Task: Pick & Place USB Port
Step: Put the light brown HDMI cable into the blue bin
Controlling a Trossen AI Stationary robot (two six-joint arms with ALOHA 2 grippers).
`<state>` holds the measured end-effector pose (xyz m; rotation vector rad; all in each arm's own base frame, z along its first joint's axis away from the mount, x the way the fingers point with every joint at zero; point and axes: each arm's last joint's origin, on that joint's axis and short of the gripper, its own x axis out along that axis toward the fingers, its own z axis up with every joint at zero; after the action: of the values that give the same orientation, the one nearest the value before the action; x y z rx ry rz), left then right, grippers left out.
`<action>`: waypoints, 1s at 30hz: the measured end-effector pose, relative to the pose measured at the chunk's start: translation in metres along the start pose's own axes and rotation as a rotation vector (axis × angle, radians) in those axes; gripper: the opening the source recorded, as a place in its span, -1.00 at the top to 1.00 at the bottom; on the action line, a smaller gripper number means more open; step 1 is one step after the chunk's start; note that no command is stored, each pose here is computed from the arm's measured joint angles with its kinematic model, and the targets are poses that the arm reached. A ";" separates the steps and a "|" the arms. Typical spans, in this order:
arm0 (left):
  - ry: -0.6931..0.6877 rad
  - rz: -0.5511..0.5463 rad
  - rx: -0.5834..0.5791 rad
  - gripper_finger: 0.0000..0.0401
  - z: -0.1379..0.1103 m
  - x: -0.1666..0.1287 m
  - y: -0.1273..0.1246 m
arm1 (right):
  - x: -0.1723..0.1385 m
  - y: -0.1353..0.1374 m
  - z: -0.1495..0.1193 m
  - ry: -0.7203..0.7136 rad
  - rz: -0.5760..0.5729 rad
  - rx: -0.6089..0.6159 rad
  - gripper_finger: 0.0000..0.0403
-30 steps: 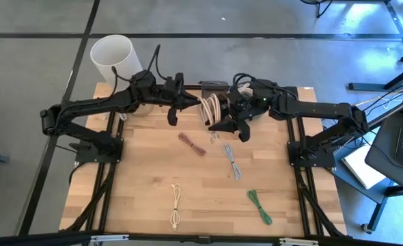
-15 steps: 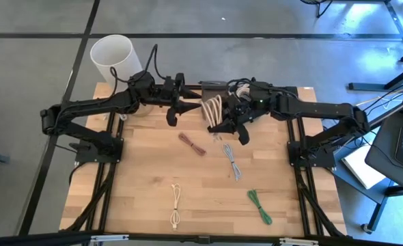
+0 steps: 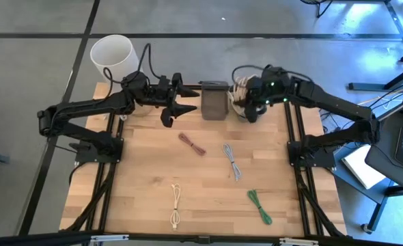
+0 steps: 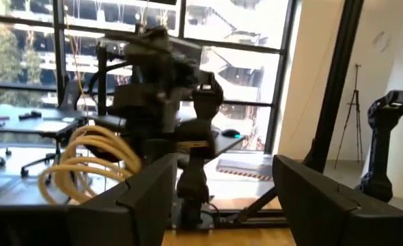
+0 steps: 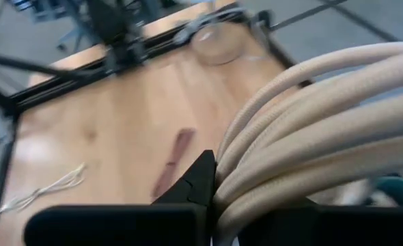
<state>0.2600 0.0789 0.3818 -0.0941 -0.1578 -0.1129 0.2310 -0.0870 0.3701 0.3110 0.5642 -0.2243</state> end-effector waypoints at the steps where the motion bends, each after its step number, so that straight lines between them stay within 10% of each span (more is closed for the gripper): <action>1: -0.006 -0.001 0.006 -0.17 0.002 -0.001 -0.001 | -0.002 -0.005 0.001 -0.012 -0.016 -0.001 0.85; 30: -0.036 -0.023 0.024 -0.18 0.007 -0.002 -0.008 | 0.052 -0.090 -0.029 0.376 -0.320 0.161 0.85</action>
<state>0.2557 0.0724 0.3887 -0.0709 -0.1961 -0.1325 0.2337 -0.1667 0.2974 0.4228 0.9714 -0.5284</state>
